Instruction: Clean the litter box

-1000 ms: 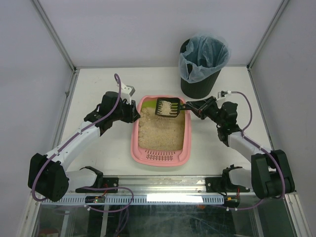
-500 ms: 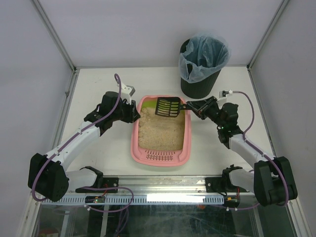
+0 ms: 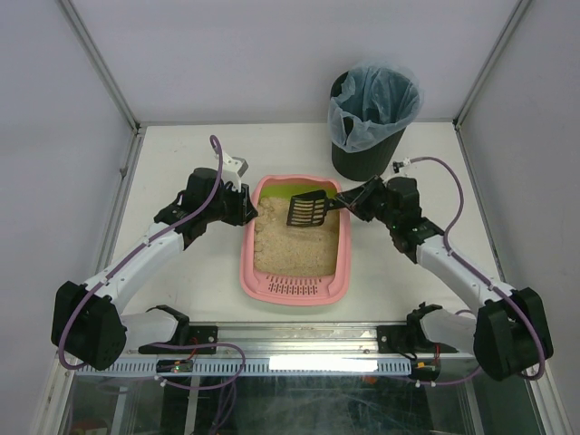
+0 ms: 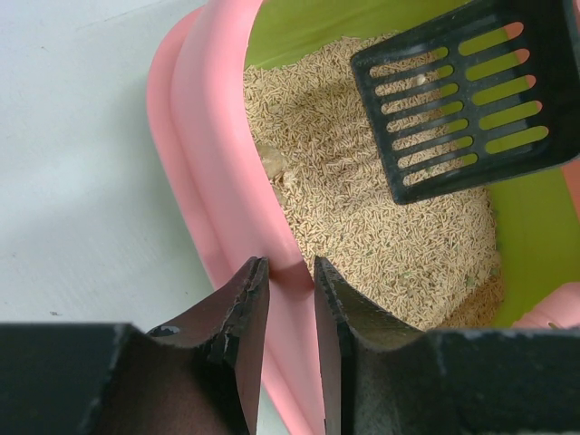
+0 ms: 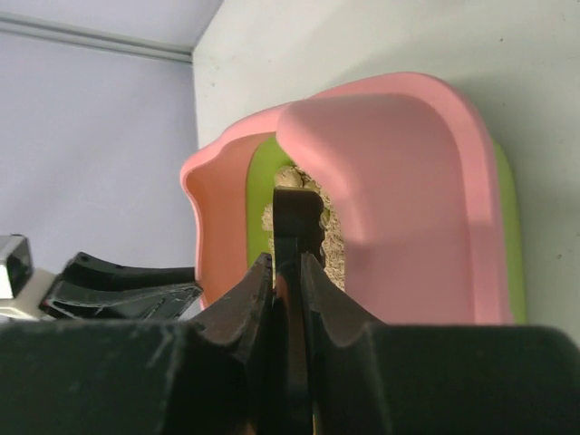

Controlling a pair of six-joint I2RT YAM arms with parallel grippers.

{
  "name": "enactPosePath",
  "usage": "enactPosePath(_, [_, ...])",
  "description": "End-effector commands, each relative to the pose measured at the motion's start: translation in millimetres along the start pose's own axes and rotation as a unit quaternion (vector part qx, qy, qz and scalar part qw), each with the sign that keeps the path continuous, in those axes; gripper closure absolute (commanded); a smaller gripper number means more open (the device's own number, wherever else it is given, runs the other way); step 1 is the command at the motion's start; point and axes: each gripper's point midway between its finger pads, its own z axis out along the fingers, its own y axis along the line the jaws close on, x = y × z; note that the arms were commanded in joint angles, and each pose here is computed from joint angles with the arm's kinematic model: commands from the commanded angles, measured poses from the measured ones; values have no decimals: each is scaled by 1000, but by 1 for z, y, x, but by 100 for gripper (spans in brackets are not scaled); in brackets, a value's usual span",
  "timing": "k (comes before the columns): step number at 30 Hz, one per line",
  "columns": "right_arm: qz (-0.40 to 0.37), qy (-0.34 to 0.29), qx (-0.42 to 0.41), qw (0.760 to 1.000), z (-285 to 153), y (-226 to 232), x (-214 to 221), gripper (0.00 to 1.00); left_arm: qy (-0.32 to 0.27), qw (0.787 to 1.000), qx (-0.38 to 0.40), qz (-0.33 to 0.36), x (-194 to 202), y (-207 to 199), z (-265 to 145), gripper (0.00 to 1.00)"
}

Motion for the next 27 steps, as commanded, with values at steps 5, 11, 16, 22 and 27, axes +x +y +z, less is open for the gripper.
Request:
enactPosePath(5, [-178, -25, 104, 978, 6, 21, 4, 100, -20, 999, 20, 22, -13, -11, -5, 74])
enactPosePath(11, [-272, -26, 180, 945, 13, 23, 15, 100, -13, 999, 33, 21, -10, -15, -2, 77])
enactPosePath(16, [-294, 2, 199, 935, 27, 16, 31, 100, -5, 999, 42, 19, -7, -17, 1, 80])
enactPosePath(22, [-315, 40, 227, 921, 47, 0, 55, 100, 7, 998, 52, 15, -1, -19, 5, 82])
enactPosePath(27, [-278, 107, 199, 934, 74, -20, 103, 100, 18, 998, 58, 12, 4, -21, 9, 84])
